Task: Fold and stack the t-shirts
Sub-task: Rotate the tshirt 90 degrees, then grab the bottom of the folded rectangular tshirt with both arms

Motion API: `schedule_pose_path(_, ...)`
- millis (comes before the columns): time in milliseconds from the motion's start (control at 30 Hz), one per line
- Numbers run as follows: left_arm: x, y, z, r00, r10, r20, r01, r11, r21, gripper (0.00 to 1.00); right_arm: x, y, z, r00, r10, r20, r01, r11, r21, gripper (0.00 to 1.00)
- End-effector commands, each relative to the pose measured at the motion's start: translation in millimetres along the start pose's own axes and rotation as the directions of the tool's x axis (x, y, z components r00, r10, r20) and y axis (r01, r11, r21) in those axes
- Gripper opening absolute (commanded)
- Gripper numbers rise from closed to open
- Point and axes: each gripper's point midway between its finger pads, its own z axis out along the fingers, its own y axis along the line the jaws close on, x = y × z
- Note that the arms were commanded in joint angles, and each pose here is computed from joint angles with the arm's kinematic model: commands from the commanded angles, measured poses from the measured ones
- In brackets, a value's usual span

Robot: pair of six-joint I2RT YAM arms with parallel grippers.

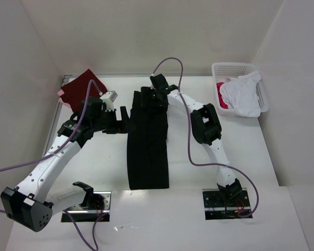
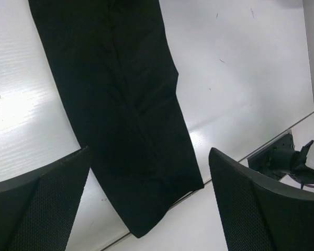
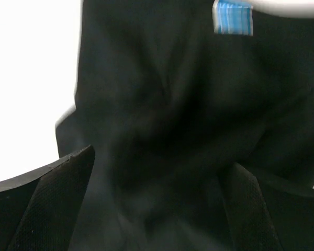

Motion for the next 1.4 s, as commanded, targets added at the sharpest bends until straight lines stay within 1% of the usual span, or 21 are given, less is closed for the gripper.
schedule_pose_path(0, 7.2, -1.4, -3.6, 1.000, -0.015, -0.008, 0.015, 1.000, 0.013, 1.00, 11.2, -30.5, 33.4, 0.999, 0.009, -0.034, -0.005, 0.991, 0.130, 1.00)
schedule_pose_path(133, 13.3, 2.5, -0.5, 0.999, -0.023, -0.031, 0.023, 1.000, 0.001, 1.00, -2.8, -35.4, 41.7, 1.000, 0.014, -0.001, -0.014, 0.991, 0.134, 1.00)
schedule_pose_path(167, 18.7, 2.9, 2.6, 0.998, -0.028, -0.054, 0.029, 1.000, 0.008, 1.00, -23.0, -35.8, 38.7, 0.999, 0.019, 0.044, -0.025, 0.992, 0.124, 1.00)
schedule_pose_path(233, 21.1, 2.6, 5.1, 0.997, -0.032, -0.070, 0.033, 0.999, 0.014, 1.00, -18.8, -46.7, 49.6, 0.999, 0.030, 0.025, -0.033, 0.990, 0.141, 1.00)
schedule_pose_path(267, 26.8, 4.4, 9.3, 0.995, -0.040, -0.096, 0.041, 0.999, 0.014, 1.00, -40.4, -43.5, 44.3, 0.997, 0.031, 0.072, -0.040, 0.991, 0.126, 1.00)
schedule_pose_path(300, 27.0, 4.9, 9.5, 0.995, -0.030, -0.097, 0.031, 0.999, 0.015, 1.00, -26.8, -51.5, 56.0, 0.999, 0.027, 0.033, -0.032, 0.989, 0.143, 1.00)
schedule_pose_path(333, 28.6, 6.6, 12.4, 0.994, -0.033, -0.108, 0.035, 0.999, 0.010, 1.00, -43.8, -45.4, 50.9, 0.997, 0.021, 0.077, -0.031, 0.991, 0.133, 1.00)
schedule_pose_path(467, 32.6, 11.1, 19.2, 0.990, -0.033, -0.134, 0.033, 0.999, -0.002, 1.00, -55.4, -66.5, 50.9, 0.993, 0.041, 0.109, -0.057, 0.986, 0.154, 1.00)
schedule_pose_path(567, 31.0, 10.7, 19.9, 0.991, -0.031, -0.128, 0.031, 1.000, 0.001, 1.00, -80.8, -71.5, 37.0, 0.984, 0.057, 0.167, -0.082, 0.986, 0.145, 1.00)
schedule_pose_path(733, 28.8, 15.0, 20.3, 0.993, -0.019, -0.115, 0.017, 1.000, -0.020, 1.00, -124.4, -35.7, -15.1, 0.969, 0.051, 0.241, -0.064, 0.997, 0.048, 1.00)
schedule_pose_path(767, 26.7, 15.8, 20.9, 0.994, -0.016, -0.105, 0.014, 1.000, -0.025, 1.00, -146.9, -19.5, -42.7, 0.954, 0.045, 0.297, -0.050, 0.999, 0.008, 1.00)
schedule_pose_path(833, 26.0, 15.8, 21.5, 0.996, -0.018, -0.090, 0.016, 1.000, -0.021, 1.00, -158.2, -1.4, -67.6, 0.947, 0.033, 0.320, -0.017, 0.999, -0.051, 1.00)
schedule_pose_path(933, 27.3, 15.4, 25.7, 0.996, -0.019, -0.092, 0.019, 1.000, -0.008, 1.00, -182.8, 37.2, -132.1, 0.914, 0.030, 0.405, 0.034, 0.988, -0.150, 1.00)
schedule_pose_path(967, 28.9, 17.3, 28.2, 0.995, -0.014, -0.102, 0.013, 1.000, -0.012, 1.00, -194.7, 52.1, -167.6, 0.889, 0.027, 0.458, 0.057, 0.984, -0.168, 1.00)
schedule_pose_path(1033, 26.4, 18.7, 28.9, 0.995, -0.001, -0.101, -0.001, 1.000, -0.020, 1.00, -175.6, 50.2, -180.0, 0.898, 0.041, 0.438, 0.031, 0.987, -0.155, 1.00)
schedule_pose_path(1067, 25.6, 19.8, 30.1, 0.995, -0.003, -0.104, 0.000, 1.000, -0.028, 1.00, -182.2, 60.3, -214.9, 0.868, 0.046, 0.494, 0.049, 0.983, -0.177, 1.00)
schedule_pose_path(1167, 24.8, 21.5, 31.6, 0.995, -0.022, -0.098, 0.018, 0.999, -0.042, 1.00, -132.4, 39.1, -221.6, 0.889, 0.068, 0.454, 0.001, 0.988, -0.152, 1.00)
schedule_pose_path(1233, 38.6, 28.3, 39.3, 0.990, -0.062, -0.126, 0.056, 0.997, -0.054, 1.00, -88.8, 27.4, -234.2, 0.905, 0.087, 0.416, -0.033, 0.990, -0.135, 1.00)
schedule_pose_path(1267, 44.1, 29.6, 44.6, 0.987, -0.085, -0.136, 0.079, 0.996, -0.050, 1.00, -61.5, 16.7, -227.8, 0.923, 0.104, 0.371, -0.062, 0.990, -0.123, 1.00)
schedule_pose_path(1333, 63.5, 35.5, 53.3, 0.974, -0.123, -0.191, 0.116, 0.992, -0.047, 1.00, -26.6, 12.3, -244.9, 0.926, 0.136, 0.351, -0.086, 0.984, -0.155, 1.00)
schedule_pose_path(1367, 73.7, 39.6, 57.1, 0.963, -0.152, -0.221, 0.143, 0.988, -0.056, 1.00, 0.0, 6.4, -239.3, 0.936, 0.168, 0.308, -0.120, 0.978, -0.170, 1.00)
